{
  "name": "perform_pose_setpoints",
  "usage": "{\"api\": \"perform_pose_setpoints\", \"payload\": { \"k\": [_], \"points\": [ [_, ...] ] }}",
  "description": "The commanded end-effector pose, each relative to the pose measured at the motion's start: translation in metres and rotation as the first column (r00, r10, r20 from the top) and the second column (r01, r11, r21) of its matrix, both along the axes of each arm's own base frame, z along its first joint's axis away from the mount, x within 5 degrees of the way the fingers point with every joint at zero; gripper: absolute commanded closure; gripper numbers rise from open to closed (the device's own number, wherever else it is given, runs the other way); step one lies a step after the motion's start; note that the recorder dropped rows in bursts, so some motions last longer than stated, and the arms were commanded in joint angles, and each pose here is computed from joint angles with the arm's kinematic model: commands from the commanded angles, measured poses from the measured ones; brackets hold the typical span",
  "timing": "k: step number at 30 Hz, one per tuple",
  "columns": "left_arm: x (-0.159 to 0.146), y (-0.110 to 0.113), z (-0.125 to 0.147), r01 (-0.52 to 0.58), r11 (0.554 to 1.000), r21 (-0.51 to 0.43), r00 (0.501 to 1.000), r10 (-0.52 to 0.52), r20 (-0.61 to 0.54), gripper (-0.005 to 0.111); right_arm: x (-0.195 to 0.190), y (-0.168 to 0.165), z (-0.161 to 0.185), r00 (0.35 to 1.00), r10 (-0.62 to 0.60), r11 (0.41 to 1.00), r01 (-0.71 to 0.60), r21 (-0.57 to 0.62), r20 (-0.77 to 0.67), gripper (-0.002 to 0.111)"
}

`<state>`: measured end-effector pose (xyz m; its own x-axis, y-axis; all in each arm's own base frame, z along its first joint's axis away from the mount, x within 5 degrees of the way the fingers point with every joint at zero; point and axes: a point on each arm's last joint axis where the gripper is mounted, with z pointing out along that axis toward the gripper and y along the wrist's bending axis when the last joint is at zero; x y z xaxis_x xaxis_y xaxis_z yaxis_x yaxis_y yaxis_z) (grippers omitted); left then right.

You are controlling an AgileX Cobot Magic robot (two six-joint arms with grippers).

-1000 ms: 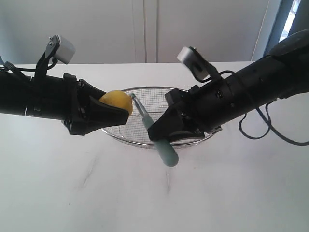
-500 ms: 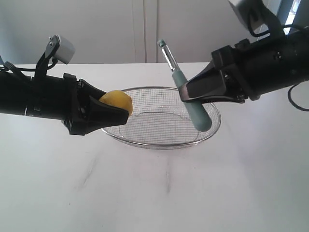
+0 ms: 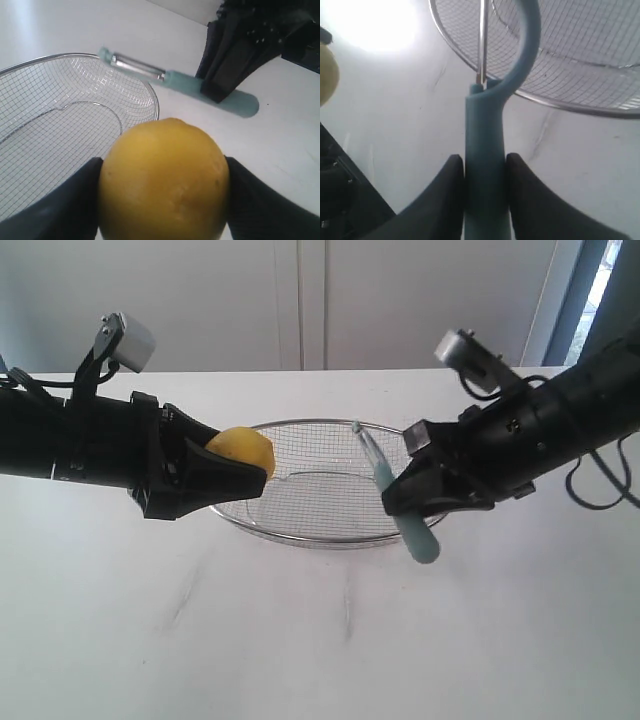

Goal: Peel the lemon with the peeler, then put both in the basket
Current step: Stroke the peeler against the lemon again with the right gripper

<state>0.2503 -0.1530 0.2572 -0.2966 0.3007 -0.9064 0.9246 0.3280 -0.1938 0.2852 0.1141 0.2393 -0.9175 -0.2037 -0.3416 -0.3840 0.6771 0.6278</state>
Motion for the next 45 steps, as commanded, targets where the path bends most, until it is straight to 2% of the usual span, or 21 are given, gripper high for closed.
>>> {"api": "perform_pose_setpoints", "payload": {
  "k": [1, 4, 5, 8, 12, 32, 45],
  "points": [
    [-0.002, -0.002, 0.002, 0.005, 0.999, -0.033, 1.000, -0.005, -0.016, 0.107, -0.007, 0.034, -0.021, 0.990, 0.097, 0.995, -0.094, 0.035, -0.101, 0.108],
    [-0.002, -0.002, 0.002, 0.005, 0.999, -0.033, 1.000, -0.005, -0.016, 0.107, -0.017, 0.062, -0.031, 0.974, 0.177, 0.984, -0.172, 0.048, -0.140, 0.108],
    [-0.002, -0.002, 0.002, 0.005, 0.999, -0.033, 1.000, -0.005, -0.016, 0.107, -0.018, 0.064, -0.032, 0.972, 0.184, 0.983, -0.178, 0.051, -0.143, 0.108],
    [-0.002, -0.002, 0.002, 0.003, 0.999, -0.032, 1.000, -0.004, -0.016, 0.107, -0.023, 0.072, -0.023, 0.959, 0.242, 0.963, -0.219, 0.155, -0.150, 0.108],
    [-0.001, -0.002, 0.002, 0.001, 1.000, -0.031, 1.000, -0.002, -0.016, 0.107, -0.025, 0.075, -0.005, 0.945, 0.301, 0.940, -0.272, 0.206, -0.124, 0.108],
    [-0.001, -0.002, 0.002, 0.002, 1.000, -0.031, 1.000, -0.003, -0.014, 0.107, -0.018, 0.068, -0.003, 0.963, 0.254, 0.953, -0.233, 0.192, -0.093, 0.108],
    [-0.002, -0.002, 0.002, 0.004, 0.999, -0.032, 1.000, -0.005, -0.014, 0.107, -0.021, 0.049, 0.028, 0.978, 0.208, 0.959, -0.208, 0.194, 0.021, 0.108]
  ]
}}
